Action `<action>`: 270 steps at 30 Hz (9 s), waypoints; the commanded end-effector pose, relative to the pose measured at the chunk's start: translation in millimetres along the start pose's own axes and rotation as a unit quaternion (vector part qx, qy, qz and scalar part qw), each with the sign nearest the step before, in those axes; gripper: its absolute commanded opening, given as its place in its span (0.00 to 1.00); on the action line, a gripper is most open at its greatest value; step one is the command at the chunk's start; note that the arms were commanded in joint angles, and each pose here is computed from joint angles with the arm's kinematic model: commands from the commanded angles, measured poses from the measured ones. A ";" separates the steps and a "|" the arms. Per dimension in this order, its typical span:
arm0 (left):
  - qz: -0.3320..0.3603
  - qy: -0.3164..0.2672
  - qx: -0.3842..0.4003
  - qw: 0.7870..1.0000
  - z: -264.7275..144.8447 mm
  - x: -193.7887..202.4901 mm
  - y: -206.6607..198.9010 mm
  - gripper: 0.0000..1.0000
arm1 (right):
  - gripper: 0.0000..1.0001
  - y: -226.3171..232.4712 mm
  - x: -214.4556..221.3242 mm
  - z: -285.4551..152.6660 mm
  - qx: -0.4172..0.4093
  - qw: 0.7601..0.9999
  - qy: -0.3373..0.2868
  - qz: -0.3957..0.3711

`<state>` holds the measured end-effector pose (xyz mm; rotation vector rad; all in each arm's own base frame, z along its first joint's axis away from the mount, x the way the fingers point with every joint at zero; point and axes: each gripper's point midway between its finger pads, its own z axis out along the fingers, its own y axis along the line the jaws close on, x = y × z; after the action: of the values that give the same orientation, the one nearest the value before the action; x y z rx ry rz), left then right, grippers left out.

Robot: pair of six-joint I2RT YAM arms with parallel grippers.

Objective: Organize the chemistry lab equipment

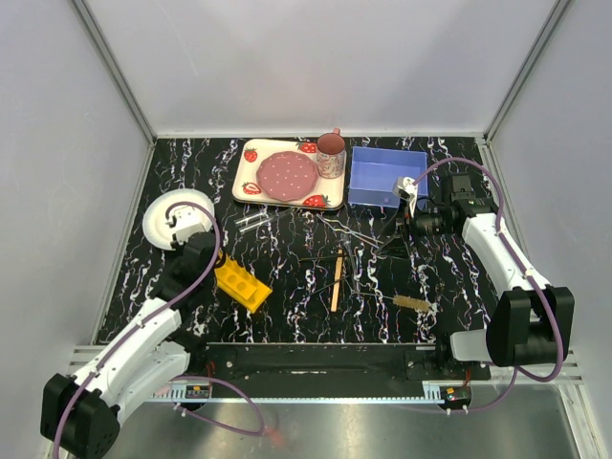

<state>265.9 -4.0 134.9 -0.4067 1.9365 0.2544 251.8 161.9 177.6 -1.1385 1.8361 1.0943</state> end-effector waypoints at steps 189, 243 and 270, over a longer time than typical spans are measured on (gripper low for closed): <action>-0.037 0.051 0.100 0.993 -38.9 -98.5 -2.7 0.99 | 0.78 1.4 -4.5 0.0 -0.021 1.000 -0.007 -0.001; -0.217 0.221 0.095 0.946 31.3 -24.0 36.8 0.32 | 0.78 0.5 -2.3 -0.6 -0.024 1.000 0.000 0.002; -0.154 0.202 0.078 0.964 21.8 -48.4 47.3 0.15 | 0.78 0.8 -1.2 0.2 -0.028 1.000 -0.001 0.005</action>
<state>275.4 46.7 150.2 -0.7460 2.2710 -0.2686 243.6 160.8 164.6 -1.1438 1.8921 1.1643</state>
